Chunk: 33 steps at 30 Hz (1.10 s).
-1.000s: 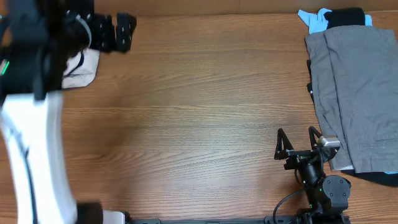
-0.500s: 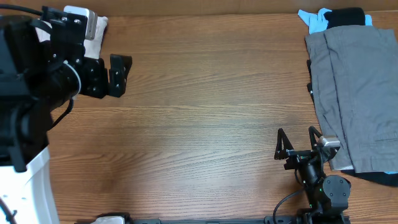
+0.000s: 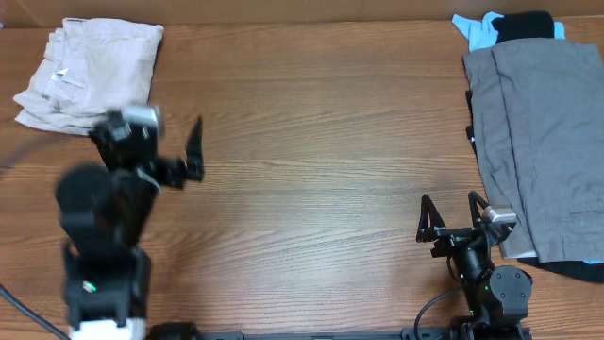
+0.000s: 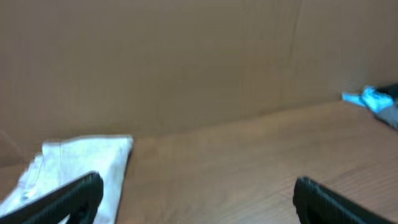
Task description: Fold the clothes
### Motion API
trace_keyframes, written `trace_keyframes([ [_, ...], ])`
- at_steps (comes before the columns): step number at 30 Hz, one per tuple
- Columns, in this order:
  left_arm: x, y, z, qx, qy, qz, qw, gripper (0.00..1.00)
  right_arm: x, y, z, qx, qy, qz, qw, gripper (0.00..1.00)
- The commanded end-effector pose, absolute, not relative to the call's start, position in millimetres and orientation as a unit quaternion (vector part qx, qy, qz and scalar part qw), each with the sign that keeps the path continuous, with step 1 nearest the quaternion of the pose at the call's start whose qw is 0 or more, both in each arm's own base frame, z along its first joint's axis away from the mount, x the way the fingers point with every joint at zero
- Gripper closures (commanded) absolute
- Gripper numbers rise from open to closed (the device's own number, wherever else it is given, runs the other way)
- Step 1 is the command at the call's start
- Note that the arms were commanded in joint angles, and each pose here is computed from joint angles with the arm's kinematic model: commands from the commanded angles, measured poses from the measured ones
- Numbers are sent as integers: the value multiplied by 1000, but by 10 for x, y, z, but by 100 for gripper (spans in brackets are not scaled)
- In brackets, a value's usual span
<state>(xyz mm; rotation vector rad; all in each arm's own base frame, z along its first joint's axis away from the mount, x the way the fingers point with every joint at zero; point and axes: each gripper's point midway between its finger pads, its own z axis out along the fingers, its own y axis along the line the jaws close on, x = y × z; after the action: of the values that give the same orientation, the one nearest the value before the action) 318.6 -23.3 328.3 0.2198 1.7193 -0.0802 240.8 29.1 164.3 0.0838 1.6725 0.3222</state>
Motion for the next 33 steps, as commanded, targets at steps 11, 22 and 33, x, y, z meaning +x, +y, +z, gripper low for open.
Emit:
trace_keyframes([
  [11, 2742, -178, 2044, 80, 698, -16, 712, 0, 2408, 261, 1682, 41, 732, 137, 666, 0],
  [22, 2527, -179, 1568, 84, 730, -12, 678, 0, 2408, 261, 1682, 41, 732, 137, 666, 0],
  [33, 2451, -162, 1606, 79, 723, -8, 687, 0, 2408, 261, 1682, 41, 732, 137, 666, 0],
])
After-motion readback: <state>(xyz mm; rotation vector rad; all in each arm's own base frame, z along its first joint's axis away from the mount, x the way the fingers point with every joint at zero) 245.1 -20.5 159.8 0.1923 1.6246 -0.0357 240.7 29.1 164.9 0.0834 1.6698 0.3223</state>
